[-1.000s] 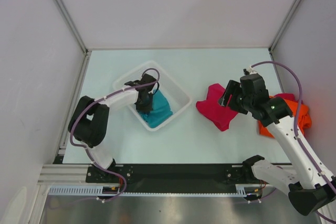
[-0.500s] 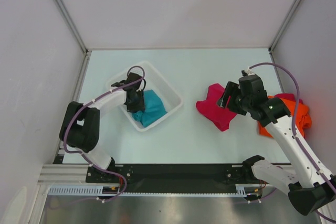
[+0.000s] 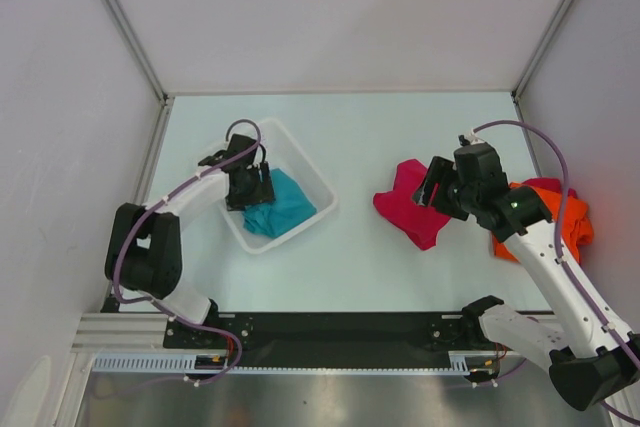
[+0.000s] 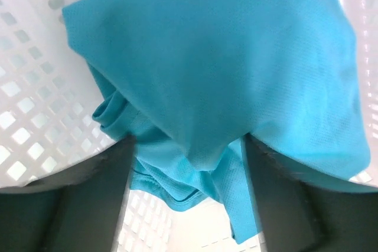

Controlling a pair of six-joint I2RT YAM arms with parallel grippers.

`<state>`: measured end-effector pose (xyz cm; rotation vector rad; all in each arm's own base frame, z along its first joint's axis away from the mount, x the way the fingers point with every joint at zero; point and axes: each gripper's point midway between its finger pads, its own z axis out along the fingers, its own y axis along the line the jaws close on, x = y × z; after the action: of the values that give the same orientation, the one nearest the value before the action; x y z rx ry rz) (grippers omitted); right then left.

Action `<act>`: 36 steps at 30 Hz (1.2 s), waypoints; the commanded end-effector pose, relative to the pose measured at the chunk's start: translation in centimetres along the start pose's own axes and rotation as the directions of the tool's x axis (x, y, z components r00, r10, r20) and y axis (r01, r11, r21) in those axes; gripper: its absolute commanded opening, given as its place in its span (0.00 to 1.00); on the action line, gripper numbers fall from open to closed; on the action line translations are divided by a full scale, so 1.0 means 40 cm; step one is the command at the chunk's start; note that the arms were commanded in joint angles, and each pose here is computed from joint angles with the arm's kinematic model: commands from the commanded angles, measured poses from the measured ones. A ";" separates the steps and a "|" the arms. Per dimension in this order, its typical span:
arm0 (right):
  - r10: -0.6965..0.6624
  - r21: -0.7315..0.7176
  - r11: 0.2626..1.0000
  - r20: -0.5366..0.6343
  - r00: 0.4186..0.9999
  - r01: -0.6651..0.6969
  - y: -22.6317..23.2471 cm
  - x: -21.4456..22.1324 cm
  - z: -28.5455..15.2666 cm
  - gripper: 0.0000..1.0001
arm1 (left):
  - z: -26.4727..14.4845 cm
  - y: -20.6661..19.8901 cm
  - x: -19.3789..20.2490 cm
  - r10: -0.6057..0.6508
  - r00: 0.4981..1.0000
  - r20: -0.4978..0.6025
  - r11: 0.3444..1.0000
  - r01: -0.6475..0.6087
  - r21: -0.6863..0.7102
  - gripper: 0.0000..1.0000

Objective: Fold and stack the t-shirts
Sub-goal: Move the tshirt to the center of the board

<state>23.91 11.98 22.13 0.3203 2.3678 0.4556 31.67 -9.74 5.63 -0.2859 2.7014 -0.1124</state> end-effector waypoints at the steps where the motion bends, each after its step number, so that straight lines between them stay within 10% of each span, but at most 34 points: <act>1: -0.002 -0.032 0.999 0.019 1.000 0.002 0.014 -0.011 0.000 0.67 | -0.055 -0.004 -0.052 -0.008 0.996 0.094 1.000 0.007 0.011 0.99; 17: 0.006 -0.055 0.998 0.009 1.000 -0.006 0.024 -0.003 0.010 0.66 | -0.257 -0.120 -0.158 -0.013 0.960 0.278 0.971 -0.054 0.233 1.00; 28: 0.001 -0.047 0.999 0.012 1.000 0.000 0.019 -0.003 -0.002 0.66 | -0.299 -0.474 -0.037 0.079 0.978 0.192 0.714 -0.190 0.673 1.00; 36: -0.015 -0.018 1.000 0.022 1.000 0.016 0.001 -0.007 -0.010 0.66 | -0.211 -0.534 0.009 0.119 0.984 0.131 0.740 -0.176 0.649 0.99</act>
<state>23.72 12.42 21.47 0.3073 2.3823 0.4833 30.72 -28.36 14.85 0.1493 2.4430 -0.9073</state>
